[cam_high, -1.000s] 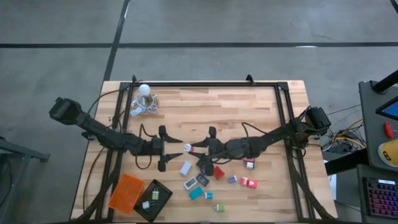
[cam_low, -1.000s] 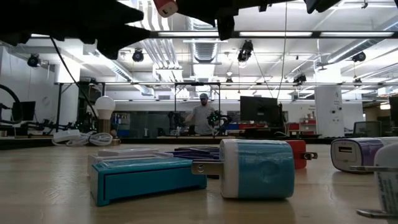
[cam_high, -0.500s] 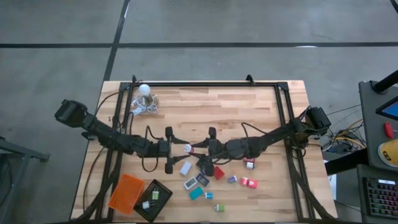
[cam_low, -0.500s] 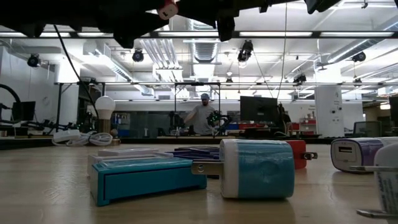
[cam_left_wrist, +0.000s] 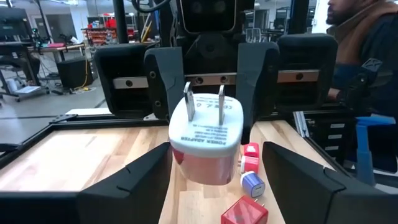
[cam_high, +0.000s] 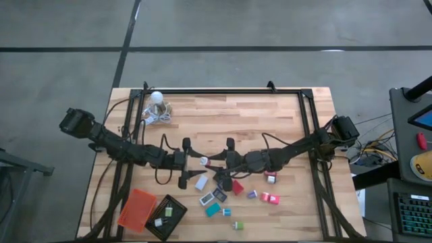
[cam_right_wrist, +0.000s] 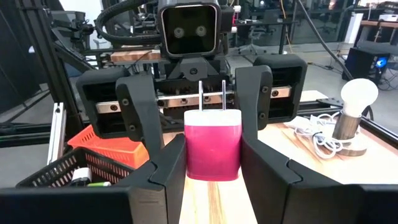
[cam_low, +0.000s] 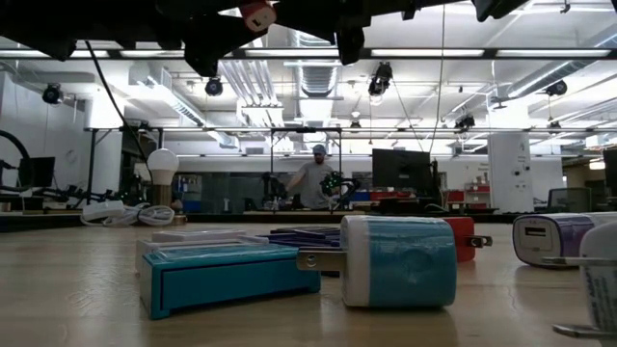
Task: Pick & Place Office items
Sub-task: Put the top pink white charger adapter into the black basket
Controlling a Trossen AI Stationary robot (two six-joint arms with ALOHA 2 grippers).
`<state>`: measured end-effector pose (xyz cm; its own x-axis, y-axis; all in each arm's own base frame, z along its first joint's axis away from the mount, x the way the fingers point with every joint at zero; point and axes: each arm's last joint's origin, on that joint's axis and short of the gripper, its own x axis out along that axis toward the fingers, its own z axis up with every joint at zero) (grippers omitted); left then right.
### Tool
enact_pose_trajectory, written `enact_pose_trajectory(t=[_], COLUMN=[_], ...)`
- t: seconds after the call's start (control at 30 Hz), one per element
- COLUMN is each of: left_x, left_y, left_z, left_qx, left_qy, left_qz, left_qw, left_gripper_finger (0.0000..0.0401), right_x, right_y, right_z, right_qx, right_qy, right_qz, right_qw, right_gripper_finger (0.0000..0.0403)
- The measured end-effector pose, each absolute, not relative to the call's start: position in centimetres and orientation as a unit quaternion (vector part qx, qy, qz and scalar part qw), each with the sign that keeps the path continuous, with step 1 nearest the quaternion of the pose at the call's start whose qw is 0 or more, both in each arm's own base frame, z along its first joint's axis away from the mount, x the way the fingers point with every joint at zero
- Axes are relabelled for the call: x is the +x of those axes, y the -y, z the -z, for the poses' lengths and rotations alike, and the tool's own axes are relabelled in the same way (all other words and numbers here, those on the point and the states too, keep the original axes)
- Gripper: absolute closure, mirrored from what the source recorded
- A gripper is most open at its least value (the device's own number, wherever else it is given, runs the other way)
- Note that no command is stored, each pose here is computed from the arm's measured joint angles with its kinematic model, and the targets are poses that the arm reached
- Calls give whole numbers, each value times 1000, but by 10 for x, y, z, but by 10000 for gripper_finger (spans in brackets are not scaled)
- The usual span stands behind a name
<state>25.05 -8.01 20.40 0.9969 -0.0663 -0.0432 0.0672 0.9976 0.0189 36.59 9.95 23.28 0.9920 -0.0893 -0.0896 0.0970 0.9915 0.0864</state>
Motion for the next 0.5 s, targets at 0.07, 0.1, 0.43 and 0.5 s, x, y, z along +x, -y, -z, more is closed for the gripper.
enact_pose_trajectory(t=[0.07,0.1,0.43,0.5], left_x=[251,251,251,251], left_y=[79,79,77,76], left_z=[-204,-204,-202,-201], left_qx=[8,8,10,10], left_qy=[-22,-22,-33,-33], left_qz=[32,31,27,28], left_qw=[999,999,999,999], left_gripper_finger=[150,152,253,275], right_x=[366,366,366,366], right_y=[-100,-100,-100,-100], right_z=[-233,-233,-233,-233], right_qx=[45,45,44,43], right_qy=[-43,-43,-44,-44], right_qz=[47,47,46,46], right_qw=[997,997,997,997], right_gripper_finger=[273,273,273,273])
